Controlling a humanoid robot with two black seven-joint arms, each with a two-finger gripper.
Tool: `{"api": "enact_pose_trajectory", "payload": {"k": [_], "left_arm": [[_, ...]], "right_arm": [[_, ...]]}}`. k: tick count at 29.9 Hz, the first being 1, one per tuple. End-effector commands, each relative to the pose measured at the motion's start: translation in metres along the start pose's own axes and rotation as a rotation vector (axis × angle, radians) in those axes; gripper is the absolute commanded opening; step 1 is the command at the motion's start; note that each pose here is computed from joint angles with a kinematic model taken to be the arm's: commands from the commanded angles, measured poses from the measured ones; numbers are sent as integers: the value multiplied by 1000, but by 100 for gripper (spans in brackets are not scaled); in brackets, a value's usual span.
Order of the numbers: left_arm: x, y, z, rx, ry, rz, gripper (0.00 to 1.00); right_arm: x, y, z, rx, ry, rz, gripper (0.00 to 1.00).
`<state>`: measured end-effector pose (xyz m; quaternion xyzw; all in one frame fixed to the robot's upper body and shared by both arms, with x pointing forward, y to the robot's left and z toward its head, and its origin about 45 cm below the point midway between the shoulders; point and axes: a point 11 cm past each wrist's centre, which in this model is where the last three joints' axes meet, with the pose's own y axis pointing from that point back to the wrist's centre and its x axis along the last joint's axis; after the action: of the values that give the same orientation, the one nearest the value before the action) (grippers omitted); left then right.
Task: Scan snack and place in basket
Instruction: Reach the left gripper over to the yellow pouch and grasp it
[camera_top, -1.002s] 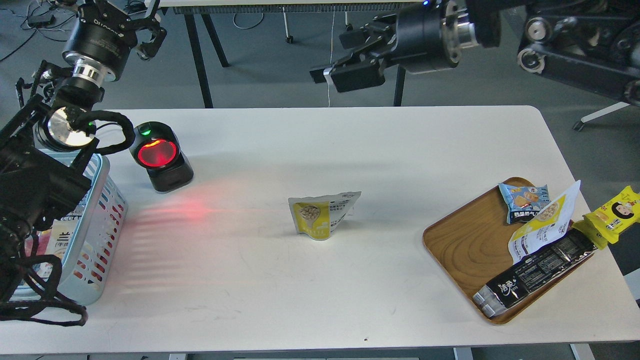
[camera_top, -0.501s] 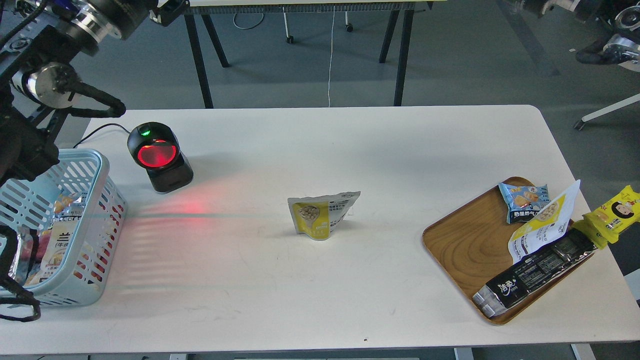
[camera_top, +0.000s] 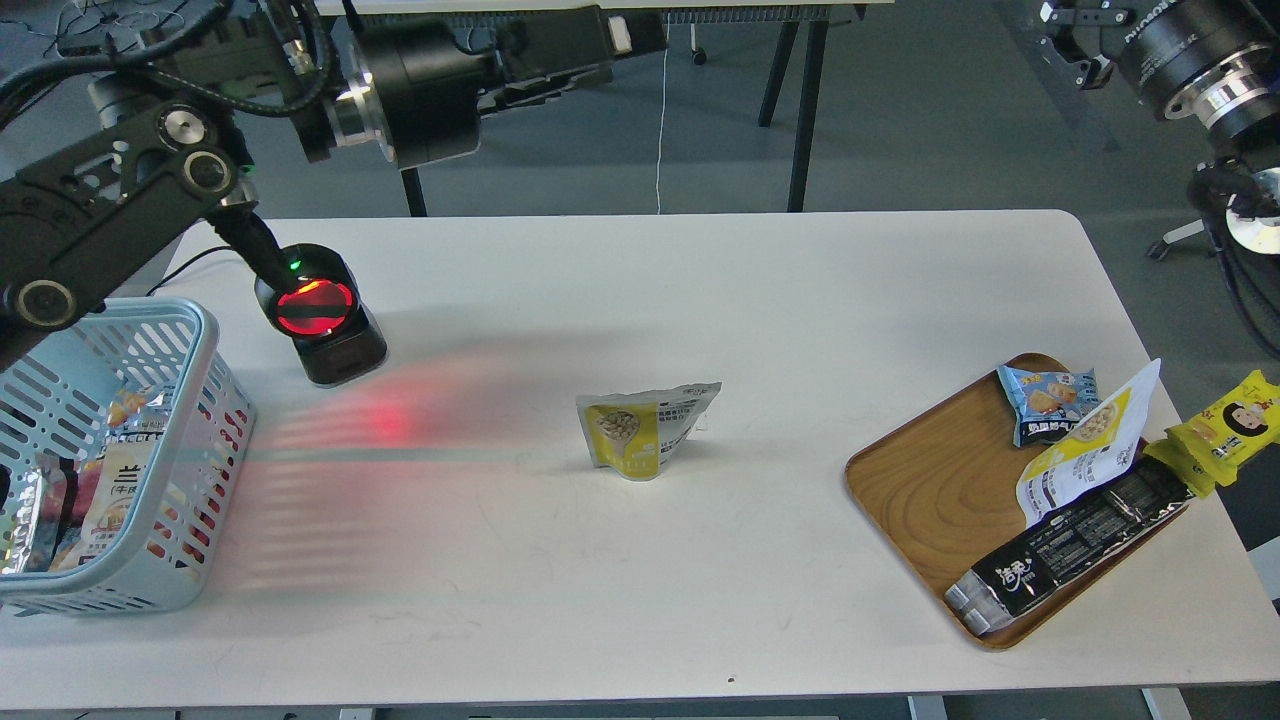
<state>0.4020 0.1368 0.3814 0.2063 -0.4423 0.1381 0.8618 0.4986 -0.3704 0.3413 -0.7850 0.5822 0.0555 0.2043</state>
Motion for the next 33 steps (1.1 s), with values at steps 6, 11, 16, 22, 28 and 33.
{"api": "enact_pose_trajectory", "payload": {"k": [6, 11, 16, 22, 28, 33], "left_arm": [[-84, -57, 23, 31, -496, -293, 99], [-120, -62, 6, 87, -685, -421, 98], [-124, -60, -7, 126, -724, -448, 97], [-147, -57, -16, 128, -727, -525, 93], [-158, -48, -27, 147, -713, -560, 77], [-157, -44, -32, 163, -707, -564, 49]], "right_arm": [[11, 18, 57, 59, -244, 146, 99], [2, 15, 79, 41, -271, 161, 99], [-7, 13, 90, 28, -300, 155, 99], [-8, 16, 98, 33, -332, 168, 99], [-9, 16, 97, 36, -335, 166, 99], [-9, 16, 97, 36, -334, 166, 99]]}}
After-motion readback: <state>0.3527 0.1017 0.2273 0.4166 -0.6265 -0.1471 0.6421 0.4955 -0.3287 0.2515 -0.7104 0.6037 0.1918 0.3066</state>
